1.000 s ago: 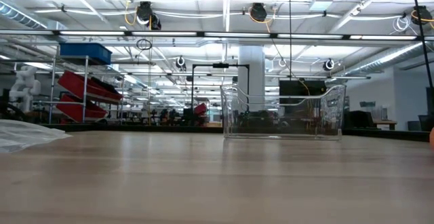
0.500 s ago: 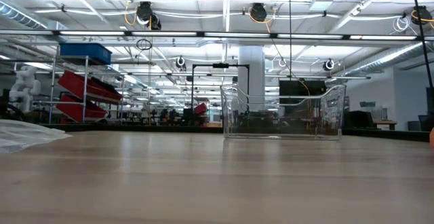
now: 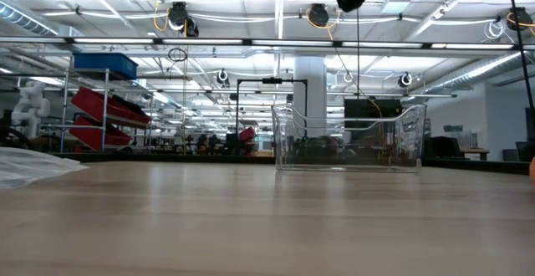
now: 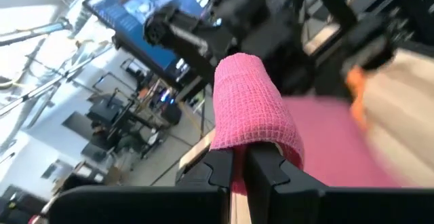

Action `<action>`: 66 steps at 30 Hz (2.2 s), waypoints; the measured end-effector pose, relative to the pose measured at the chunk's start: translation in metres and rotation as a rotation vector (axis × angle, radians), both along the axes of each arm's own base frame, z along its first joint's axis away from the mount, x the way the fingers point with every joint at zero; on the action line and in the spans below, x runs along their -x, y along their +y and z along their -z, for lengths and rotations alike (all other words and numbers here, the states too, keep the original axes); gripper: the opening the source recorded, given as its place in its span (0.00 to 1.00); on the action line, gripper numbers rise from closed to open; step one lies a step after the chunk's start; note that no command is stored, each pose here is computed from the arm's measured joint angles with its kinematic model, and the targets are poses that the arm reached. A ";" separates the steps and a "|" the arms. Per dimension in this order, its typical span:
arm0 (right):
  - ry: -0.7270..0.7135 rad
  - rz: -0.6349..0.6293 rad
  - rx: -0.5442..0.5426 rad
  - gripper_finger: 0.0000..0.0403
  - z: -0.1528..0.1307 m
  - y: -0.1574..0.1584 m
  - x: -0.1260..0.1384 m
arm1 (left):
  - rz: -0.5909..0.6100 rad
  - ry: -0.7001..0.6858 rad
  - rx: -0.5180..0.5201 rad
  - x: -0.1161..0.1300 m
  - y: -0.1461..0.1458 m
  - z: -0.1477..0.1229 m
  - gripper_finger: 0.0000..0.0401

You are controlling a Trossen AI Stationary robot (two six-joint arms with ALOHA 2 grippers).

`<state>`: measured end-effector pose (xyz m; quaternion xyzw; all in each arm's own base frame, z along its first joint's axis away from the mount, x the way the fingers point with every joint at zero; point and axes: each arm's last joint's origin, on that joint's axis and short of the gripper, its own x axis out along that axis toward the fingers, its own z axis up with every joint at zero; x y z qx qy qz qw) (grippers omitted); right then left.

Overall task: Roll bandage
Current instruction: Roll the pink bandage

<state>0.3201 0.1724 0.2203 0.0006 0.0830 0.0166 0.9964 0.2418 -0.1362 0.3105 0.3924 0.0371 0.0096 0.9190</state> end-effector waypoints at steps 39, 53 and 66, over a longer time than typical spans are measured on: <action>-0.177 0.158 -0.235 0.32 -0.081 -0.037 0.007 | 0.039 0.107 -0.051 -0.010 0.005 0.017 0.04; -0.010 0.129 -0.558 0.29 -0.112 -0.069 0.048 | 0.020 0.105 -0.040 -0.010 0.005 0.017 0.04; 0.013 0.010 -0.358 0.38 -0.116 -0.075 0.051 | 0.040 0.118 -0.030 -0.012 0.008 0.019 0.04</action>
